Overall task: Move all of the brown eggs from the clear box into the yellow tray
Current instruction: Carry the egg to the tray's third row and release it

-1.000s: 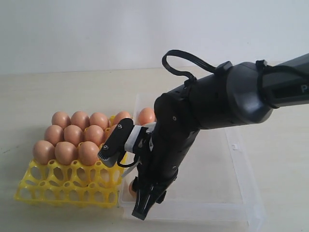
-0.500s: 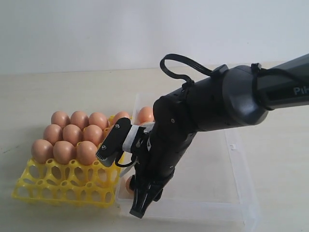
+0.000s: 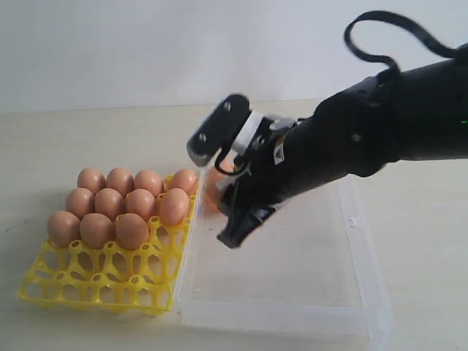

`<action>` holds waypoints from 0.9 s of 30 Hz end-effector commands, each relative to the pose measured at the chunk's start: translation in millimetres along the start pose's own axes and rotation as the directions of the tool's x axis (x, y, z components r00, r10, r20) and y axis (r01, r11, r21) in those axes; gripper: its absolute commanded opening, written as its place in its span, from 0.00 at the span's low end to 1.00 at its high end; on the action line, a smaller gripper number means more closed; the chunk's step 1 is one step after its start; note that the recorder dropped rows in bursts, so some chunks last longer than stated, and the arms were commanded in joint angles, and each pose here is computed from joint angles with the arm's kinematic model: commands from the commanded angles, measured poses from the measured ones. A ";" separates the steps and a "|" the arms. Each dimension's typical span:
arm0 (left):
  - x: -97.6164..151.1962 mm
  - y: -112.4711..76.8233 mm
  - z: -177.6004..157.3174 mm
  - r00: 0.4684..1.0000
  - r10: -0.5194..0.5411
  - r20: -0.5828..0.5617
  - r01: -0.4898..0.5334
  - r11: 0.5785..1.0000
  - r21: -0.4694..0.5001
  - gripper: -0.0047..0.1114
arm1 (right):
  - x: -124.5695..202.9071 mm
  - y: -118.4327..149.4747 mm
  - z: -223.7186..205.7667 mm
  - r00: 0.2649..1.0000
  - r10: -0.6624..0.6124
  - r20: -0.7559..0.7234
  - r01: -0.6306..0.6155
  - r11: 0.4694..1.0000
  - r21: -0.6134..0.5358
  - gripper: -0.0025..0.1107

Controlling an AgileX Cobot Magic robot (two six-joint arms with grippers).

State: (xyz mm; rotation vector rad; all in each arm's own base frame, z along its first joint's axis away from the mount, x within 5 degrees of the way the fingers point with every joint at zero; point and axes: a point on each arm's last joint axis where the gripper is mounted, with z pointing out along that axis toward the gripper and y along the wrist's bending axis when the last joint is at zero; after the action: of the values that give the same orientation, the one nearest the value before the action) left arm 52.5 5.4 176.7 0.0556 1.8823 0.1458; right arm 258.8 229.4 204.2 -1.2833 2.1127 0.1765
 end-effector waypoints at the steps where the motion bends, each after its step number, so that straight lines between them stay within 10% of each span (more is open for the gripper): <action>1: -2.3 -0.1 -0.9 1.000 -0.008 0.019 0.008 1.000 0.005 0.04 | -27.9 9.3 -3.7 0.940 0.095 0.327 -0.122 0.990 0.065 0.02; 21: -2.3 -0.1 -0.9 1.000 -0.008 0.019 0.008 1.000 0.005 0.04 | 1.2 54.9 74.7 0.878 0.246 0.411 -0.231 0.969 -0.087 0.03; 27: -2.3 -0.1 -0.9 1.000 -0.006 0.019 0.006 1.000 0.005 0.04 | 5.1 56.4 76.9 0.887 0.280 0.366 -0.261 0.960 -0.103 0.31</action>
State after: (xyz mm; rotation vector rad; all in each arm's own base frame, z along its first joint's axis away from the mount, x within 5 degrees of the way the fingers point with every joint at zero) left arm 52.5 5.4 176.7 0.0556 1.8823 0.1458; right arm 247.0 287.2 130.1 -0.8816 1.9317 0.5532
